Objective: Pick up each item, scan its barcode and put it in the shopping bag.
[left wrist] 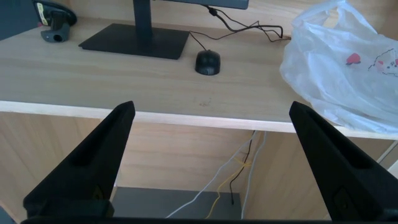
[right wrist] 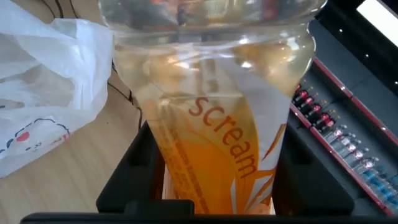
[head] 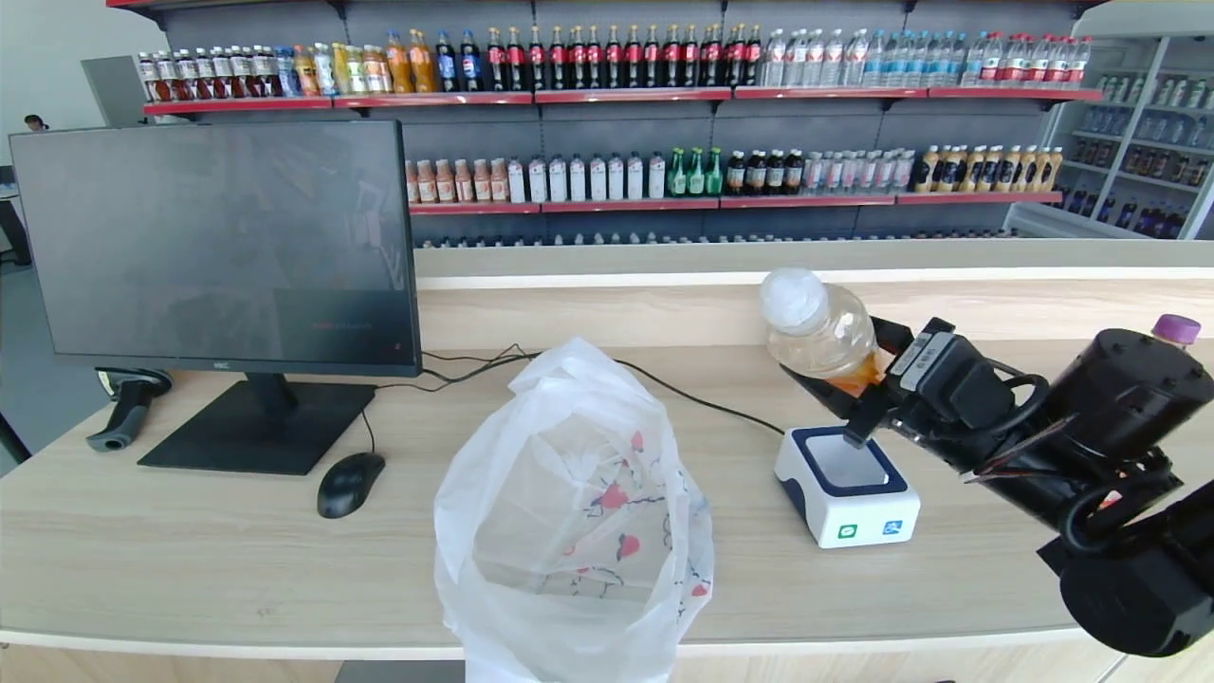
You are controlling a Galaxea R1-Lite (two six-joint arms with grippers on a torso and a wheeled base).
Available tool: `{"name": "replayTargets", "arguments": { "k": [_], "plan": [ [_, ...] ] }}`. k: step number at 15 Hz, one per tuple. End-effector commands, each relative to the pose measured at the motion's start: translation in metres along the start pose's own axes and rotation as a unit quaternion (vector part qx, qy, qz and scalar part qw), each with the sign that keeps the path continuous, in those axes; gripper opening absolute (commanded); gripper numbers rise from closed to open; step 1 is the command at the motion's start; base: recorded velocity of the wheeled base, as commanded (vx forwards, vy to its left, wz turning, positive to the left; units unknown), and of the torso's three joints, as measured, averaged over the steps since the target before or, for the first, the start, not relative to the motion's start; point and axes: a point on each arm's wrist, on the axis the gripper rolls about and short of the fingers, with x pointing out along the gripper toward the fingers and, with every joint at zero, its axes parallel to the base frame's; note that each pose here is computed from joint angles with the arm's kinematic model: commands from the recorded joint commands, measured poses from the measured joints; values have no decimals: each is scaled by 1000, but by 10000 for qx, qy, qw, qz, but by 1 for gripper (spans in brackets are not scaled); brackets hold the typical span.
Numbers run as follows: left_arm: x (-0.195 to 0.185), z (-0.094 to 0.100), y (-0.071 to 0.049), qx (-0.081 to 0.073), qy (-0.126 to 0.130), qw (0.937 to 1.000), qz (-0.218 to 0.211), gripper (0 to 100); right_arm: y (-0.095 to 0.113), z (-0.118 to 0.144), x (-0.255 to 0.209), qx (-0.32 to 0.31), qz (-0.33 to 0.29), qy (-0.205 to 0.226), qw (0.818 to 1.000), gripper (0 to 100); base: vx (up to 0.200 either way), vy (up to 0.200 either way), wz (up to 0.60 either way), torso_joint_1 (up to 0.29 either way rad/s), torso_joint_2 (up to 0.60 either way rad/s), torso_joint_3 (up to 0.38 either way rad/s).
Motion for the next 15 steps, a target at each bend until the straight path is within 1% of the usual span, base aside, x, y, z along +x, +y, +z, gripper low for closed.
{"name": "replayTargets", "arguments": {
  "k": [1,3,7,8,11,12,14,15],
  "plan": [
    [0,0,0,-3,-3,10000,0,100,4,-1,-4,-59,183,-43,9998,0,0,0,0,0,0,0],
    [0,0,0,5,-3,10000,0,100,12,-6,-7,-159,518,-146,9984,0,0,0,0,0,0,0],
    [0,0,0,-3,-3,10000,0,100,36,-17,-25,-306,1142,9,9930,0,0,0,0,0,0,0],
    [0,0,0,-3,-3,10000,0,100,37,-18,-25,-318,1171,-8,9926,0,0,0,0,0,0,0],
    [0,0,0,5,-11,10000,0,100,37,-26,-10,-546,1381,-435,9880,0,0,0,0,0,0,0],
    [0,0,0,5,-11,10000,0,100,37,-27,-8,-587,1397,-504,9872,0,0,0,0,0,0,0],
    [0,0,0,12,-19,10000,0,100,39,-32,-5,-595,1434,-505,9866,0,0,0,0,0,0,0],
    [0,0,0,20,-19,10000,0,100,36,-33,-4,-621,1393,-502,9870,0,0,0,0,0,0,0]
  ]
}}
